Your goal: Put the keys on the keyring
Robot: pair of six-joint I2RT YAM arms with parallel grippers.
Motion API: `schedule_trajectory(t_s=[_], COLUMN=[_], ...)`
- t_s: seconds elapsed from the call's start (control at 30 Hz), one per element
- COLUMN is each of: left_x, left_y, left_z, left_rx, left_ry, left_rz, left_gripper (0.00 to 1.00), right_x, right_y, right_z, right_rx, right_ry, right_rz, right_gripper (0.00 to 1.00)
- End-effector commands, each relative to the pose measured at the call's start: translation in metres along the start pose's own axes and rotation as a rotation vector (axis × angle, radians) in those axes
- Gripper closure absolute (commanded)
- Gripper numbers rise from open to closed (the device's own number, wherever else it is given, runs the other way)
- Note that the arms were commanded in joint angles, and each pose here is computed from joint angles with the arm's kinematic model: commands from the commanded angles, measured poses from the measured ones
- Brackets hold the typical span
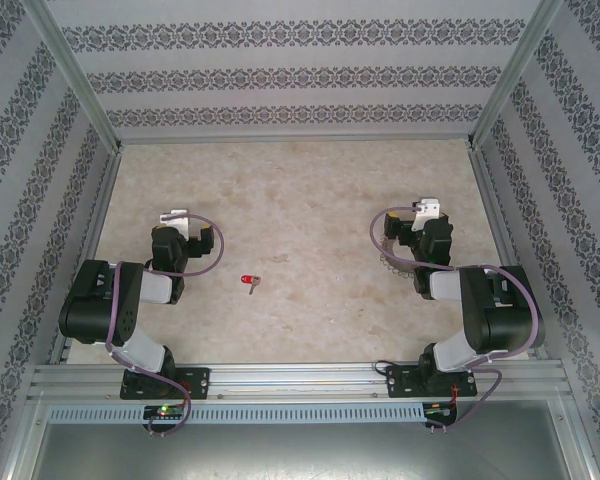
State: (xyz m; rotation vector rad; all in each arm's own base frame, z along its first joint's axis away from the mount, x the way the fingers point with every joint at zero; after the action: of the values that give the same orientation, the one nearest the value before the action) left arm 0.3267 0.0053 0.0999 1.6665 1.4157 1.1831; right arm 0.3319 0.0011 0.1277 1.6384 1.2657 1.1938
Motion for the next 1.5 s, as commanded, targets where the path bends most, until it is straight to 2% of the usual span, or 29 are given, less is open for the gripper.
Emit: schedule_trajectory(t_s=[0.0,0.2,0.33,0.43,0.53,0.63,0.77,0.87,0.97,1.13,1.47], left_x=[0.004,0.007,0.012,0.019,0.018,0.002,-0.038,-0.08,-0.12,-0.157,-0.164], left_y=[0.013,0.02,0.036,0.054,0.078,0.102,0.128,0.139,0.143,0.135,0.124], left_z=[0.003,-0.004,-0.011,-0.02,-0.038,-0.056,-0.082,-0.101,-0.116,-0.126,-0.133], left_rx=[-0.047,-0.06,-0.022,0.015,0.012,-0.001,-0.011,0.008,0.03,0.028,0.028], left_ry=[0.003,0.006,0.013,0.057,0.039,-0.115,-0.448,-0.636,-0.766,-0.895,-0.93], left_rz=[0.009,0.007,0.015,-0.015,-0.092,-0.199,-0.33,-0.294,-0.212,-0.18,-0.144], left_gripper=[0.0,0.0,0.0,0.0,0.0,0.0,0.0,0.0,0.0,0.0,0.0], right_x=[-0.003,0.002,0.008,0.005,0.009,0.012,0.029,0.039,0.04,0.039,0.054], right_y=[0.0,0.021,0.041,0.056,0.069,0.07,0.064,0.05,0.037,0.016,-0.008], right_z=[-0.002,-0.021,-0.041,-0.058,-0.074,-0.084,-0.088,-0.085,-0.074,-0.05,-0.011], right_rx=[-0.027,-0.055,-0.09,-0.01,0.103,0.231,0.464,0.646,0.804,0.915,1.05], right_ry=[-0.034,-0.037,-0.055,-0.154,-0.183,-0.183,-0.072,0.01,0.008,-0.046,-0.112], right_rz=[0.019,0.019,0.04,0.155,0.174,0.167,0.141,0.124,0.085,0.034,-0.144], right_gripper=[0.02,0.02,0.02,0.02,0.02,0.02,0.02,0.02,0.02,0.08,0.42])
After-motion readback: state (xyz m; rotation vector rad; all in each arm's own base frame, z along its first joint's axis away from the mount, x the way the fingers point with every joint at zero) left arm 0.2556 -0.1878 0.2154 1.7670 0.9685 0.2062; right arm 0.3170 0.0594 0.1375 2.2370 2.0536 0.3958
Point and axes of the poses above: each hand's point on the last joint's axis, 136 mm out from that joint toward the fingers, its own z axis out along the fingers, its own x axis along the line the jaws close on, y = z × x, the point moved 7 cm from there along -z, back along the fingers, and after that the axes turned 13 degrees about z, right-handed, at the moved point
